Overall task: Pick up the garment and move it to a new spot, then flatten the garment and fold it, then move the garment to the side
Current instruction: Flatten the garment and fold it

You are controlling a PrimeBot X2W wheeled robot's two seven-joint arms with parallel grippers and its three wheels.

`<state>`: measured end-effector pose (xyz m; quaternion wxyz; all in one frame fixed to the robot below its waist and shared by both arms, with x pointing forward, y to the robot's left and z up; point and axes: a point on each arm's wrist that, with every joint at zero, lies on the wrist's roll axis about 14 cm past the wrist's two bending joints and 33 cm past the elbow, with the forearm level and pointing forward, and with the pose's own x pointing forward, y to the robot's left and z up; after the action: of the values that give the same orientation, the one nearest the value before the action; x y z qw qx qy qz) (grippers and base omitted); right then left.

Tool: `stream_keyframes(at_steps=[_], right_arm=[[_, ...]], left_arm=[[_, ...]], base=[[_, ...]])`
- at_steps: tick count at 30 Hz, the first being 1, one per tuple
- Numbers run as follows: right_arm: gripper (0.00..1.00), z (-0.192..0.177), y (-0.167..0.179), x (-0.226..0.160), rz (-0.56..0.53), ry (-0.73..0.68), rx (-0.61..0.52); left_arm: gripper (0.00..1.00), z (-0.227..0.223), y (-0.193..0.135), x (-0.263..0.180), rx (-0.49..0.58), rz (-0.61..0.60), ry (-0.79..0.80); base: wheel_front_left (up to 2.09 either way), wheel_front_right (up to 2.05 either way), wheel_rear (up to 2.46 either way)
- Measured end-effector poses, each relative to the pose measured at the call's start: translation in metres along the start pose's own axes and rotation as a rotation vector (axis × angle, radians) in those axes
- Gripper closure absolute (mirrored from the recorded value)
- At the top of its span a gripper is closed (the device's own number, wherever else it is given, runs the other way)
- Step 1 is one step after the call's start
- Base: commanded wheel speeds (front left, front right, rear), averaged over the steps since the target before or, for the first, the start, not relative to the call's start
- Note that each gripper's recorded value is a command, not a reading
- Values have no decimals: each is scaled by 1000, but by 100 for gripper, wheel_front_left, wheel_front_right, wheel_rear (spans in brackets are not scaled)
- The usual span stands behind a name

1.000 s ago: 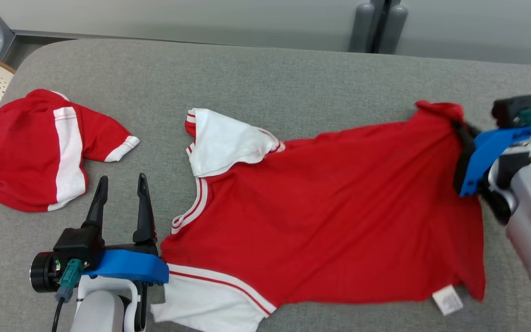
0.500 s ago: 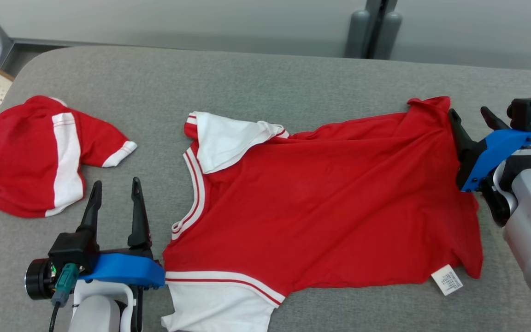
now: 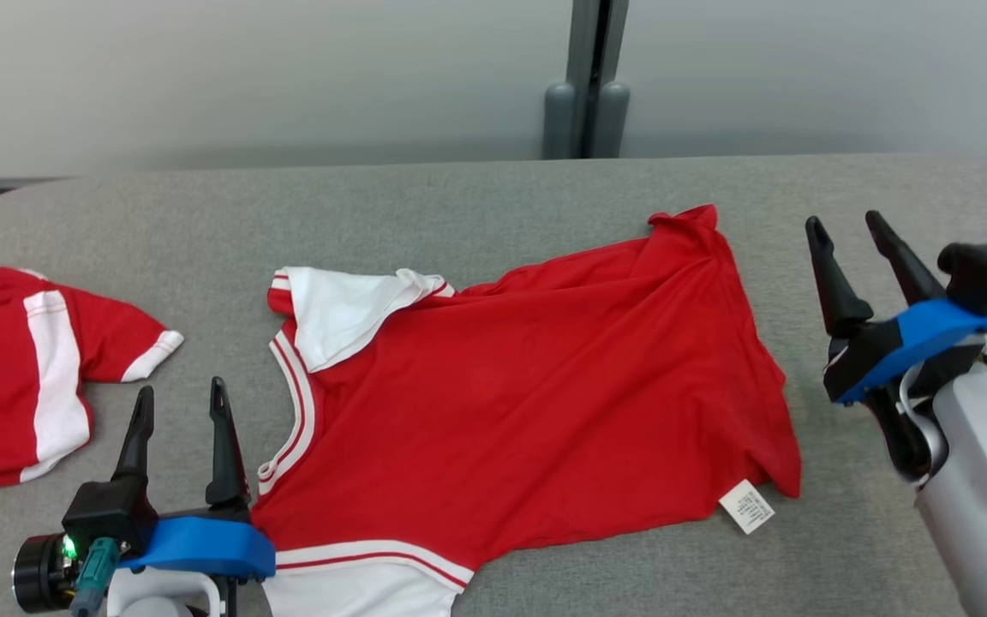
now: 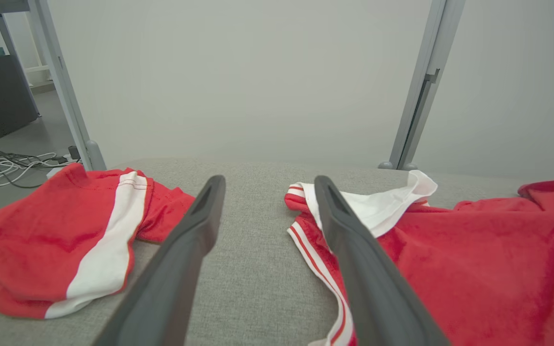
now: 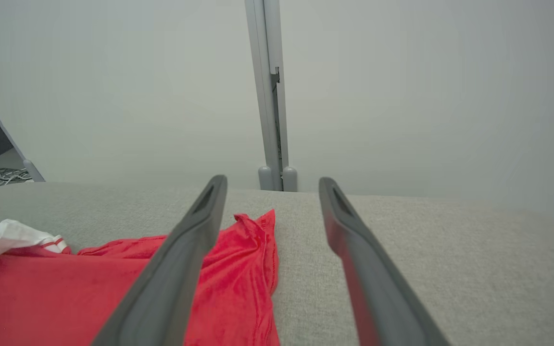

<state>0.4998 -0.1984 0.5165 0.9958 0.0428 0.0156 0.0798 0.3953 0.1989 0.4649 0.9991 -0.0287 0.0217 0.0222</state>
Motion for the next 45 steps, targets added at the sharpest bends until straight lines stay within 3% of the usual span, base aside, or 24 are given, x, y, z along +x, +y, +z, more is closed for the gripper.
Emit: stream_keyframes(at_steps=[10,22,45], right_arm=[[0,11,17,-53,1,-110,13],[0,-20,45,-93,-7,-85,39],[0,-30,48,-116,-46,-44,28]], left_arm=[[0,10,-9,-12,9,-30,-30],[0,13,-1,-26,26,-13,-40],[0,14,-7,-38,63,-40,-43]], base=[[0,0,0],[0,0,0],[0,0,0]])
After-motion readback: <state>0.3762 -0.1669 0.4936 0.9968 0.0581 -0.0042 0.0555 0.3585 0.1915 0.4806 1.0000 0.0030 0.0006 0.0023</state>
